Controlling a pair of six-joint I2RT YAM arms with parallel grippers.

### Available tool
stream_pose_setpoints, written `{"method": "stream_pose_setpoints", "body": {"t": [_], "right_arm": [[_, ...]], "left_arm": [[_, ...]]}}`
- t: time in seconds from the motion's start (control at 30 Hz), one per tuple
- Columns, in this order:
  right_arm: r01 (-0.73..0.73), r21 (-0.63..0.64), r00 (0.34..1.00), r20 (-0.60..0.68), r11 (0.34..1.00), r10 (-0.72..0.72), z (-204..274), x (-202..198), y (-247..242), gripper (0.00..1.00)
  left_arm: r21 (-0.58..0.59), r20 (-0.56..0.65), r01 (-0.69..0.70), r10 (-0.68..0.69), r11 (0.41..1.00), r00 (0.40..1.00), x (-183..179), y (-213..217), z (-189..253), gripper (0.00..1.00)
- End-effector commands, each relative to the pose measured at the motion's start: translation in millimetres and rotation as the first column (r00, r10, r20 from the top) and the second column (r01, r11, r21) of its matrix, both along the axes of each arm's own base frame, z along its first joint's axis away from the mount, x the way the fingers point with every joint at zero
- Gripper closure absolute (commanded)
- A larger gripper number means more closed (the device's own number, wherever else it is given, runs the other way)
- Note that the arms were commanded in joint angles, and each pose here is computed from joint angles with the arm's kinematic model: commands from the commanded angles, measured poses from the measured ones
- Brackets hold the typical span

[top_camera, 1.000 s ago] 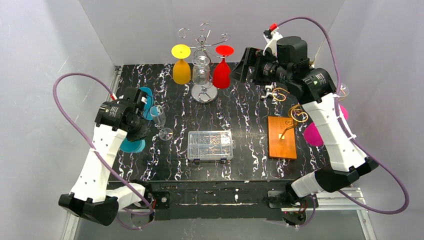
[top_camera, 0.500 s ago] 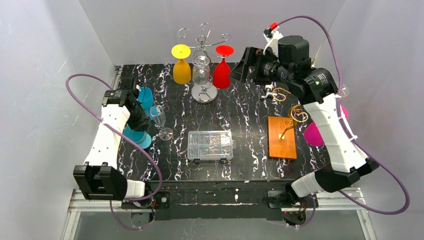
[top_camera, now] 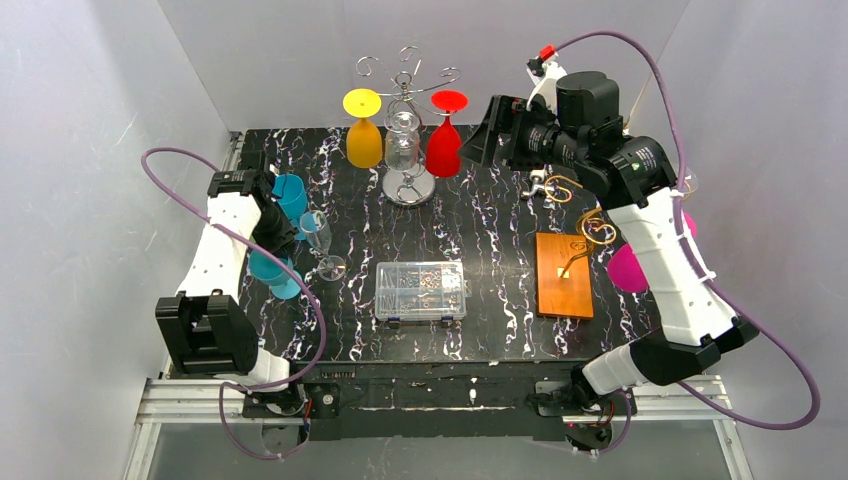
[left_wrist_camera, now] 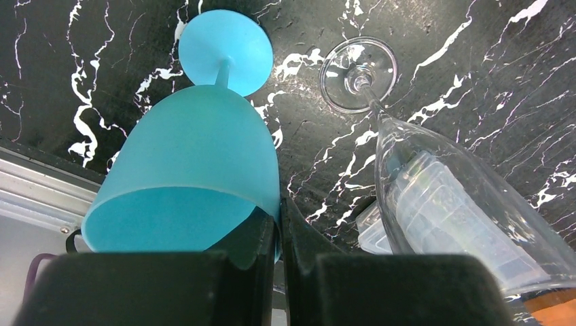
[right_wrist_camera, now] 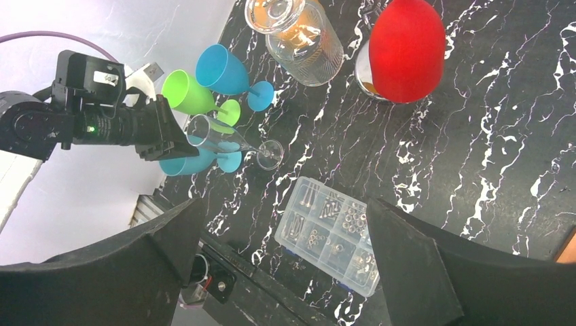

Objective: Take the wine glass off the wine glass rack
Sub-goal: Place the wine glass at the center of the board.

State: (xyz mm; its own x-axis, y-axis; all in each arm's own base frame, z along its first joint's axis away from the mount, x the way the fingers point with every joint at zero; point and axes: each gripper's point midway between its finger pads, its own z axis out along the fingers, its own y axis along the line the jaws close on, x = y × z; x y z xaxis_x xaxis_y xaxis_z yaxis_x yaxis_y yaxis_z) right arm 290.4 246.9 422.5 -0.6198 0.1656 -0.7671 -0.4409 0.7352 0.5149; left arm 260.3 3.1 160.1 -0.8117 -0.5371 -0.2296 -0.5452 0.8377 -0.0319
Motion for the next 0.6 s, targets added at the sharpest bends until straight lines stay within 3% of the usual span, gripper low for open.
{"method": "stream_pose_setpoints", "body": {"t": [0.0,0.4,0.57], "right_arm": [[0.001,0.025,0.997,0.071,1.0,-0.003,23.0,-10.7,-7.4,0.02],[-0.008,0.028,0.998,0.062,1.0,0.006,20.6,-8.5,-3.8,0.02],[-0.012,0.032,0.998,0.06,0.999,0.01,20.4,-7.2,-1.6,0.02]], "left_arm": [[0.006,0.014,0.004,-0.004,1.0,1.0,4.0,3.3,6.9,1.0],[0.029,0.052,0.016,-0.018,0.999,0.998,12.8,8.2,23.1,0.8],[0.037,0.072,0.022,-0.025,0.999,0.997,12.8,9.4,31.9,0.77]]}}
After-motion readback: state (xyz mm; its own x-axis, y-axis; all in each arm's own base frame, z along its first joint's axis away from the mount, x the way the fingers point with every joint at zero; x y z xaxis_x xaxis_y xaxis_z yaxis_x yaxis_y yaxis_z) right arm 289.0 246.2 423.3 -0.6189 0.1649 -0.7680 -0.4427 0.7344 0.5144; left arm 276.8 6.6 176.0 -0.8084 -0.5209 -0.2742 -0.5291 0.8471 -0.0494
